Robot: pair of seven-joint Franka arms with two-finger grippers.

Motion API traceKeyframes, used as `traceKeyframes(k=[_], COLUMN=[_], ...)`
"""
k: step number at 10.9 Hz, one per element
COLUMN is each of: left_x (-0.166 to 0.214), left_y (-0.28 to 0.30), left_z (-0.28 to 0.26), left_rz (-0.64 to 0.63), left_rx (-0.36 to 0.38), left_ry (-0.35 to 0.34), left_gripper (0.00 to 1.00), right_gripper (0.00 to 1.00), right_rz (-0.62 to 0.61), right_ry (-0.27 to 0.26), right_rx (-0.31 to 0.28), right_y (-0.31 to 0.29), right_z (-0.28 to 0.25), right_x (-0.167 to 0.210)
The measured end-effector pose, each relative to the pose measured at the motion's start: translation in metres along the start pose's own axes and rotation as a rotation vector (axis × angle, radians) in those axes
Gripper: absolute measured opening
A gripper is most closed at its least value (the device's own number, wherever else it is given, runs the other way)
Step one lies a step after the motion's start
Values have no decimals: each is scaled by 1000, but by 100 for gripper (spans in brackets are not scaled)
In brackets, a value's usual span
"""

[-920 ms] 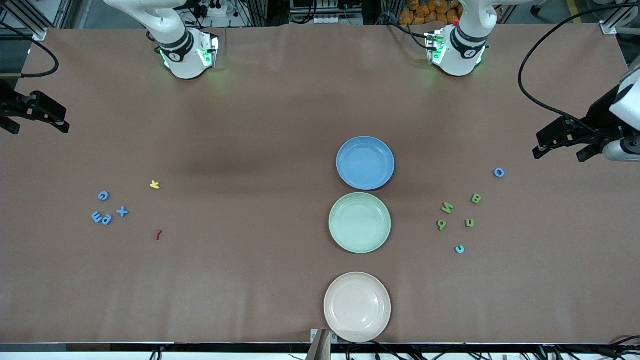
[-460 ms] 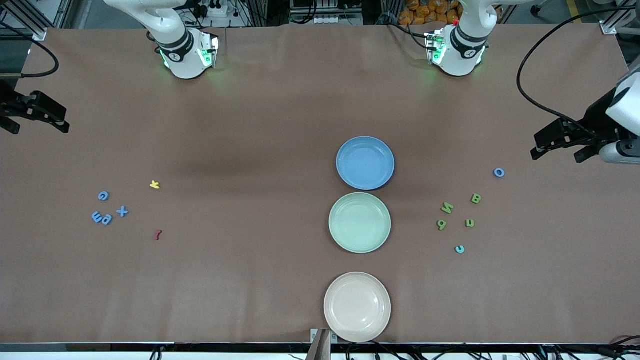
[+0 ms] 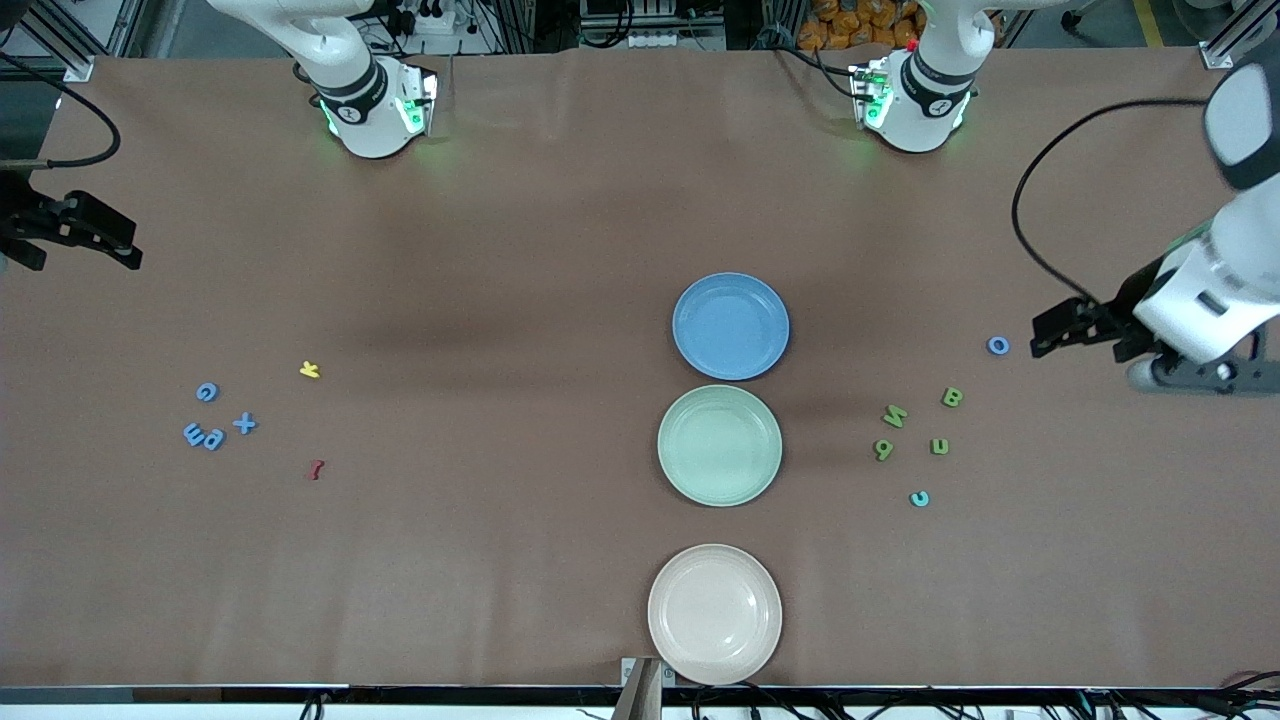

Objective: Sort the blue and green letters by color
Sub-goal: 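Move the left gripper to the green letters while the right gripper reaches blue letters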

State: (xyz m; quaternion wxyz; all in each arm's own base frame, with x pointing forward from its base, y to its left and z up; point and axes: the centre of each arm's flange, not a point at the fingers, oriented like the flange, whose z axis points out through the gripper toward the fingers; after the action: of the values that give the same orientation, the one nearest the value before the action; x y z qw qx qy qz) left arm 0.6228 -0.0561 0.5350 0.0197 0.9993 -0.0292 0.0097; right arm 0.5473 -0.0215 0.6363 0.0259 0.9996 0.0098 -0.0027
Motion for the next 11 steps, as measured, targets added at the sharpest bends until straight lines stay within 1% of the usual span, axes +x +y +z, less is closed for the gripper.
traceKeyframes(k=[1,3,6,7,8,9,10,11], left_x=[9,16,0,-9,-19,-27,-35,-40], left_y=[0,0,-9,-16,-24,-33,-40,-44], left_z=[24,73,158,186,215,241,268,288], left_rz=[12,60,180,224,264,299,320,328], left_rx=[5,5,13,17,20,20,19,16], left_ry=[-11,4,59,70,66,58,46,33], left_gripper=[100,100,100,100,100,100,100,100], right_gripper=[100,100,100,100,100,100,100,100], right_rz=[10,34,14,25,29,19,5,-5], right_ry=[-10,-26,-35,-47,-56,-49,-27,-20], right_rx=[1,2,6,9,11,12,8,7], right_y=[6,23,63,77,90,104,122,139], right_z=[8,31,85,106,130,157,188,220], right_x=[0,2,4,4,4,6,8,6])
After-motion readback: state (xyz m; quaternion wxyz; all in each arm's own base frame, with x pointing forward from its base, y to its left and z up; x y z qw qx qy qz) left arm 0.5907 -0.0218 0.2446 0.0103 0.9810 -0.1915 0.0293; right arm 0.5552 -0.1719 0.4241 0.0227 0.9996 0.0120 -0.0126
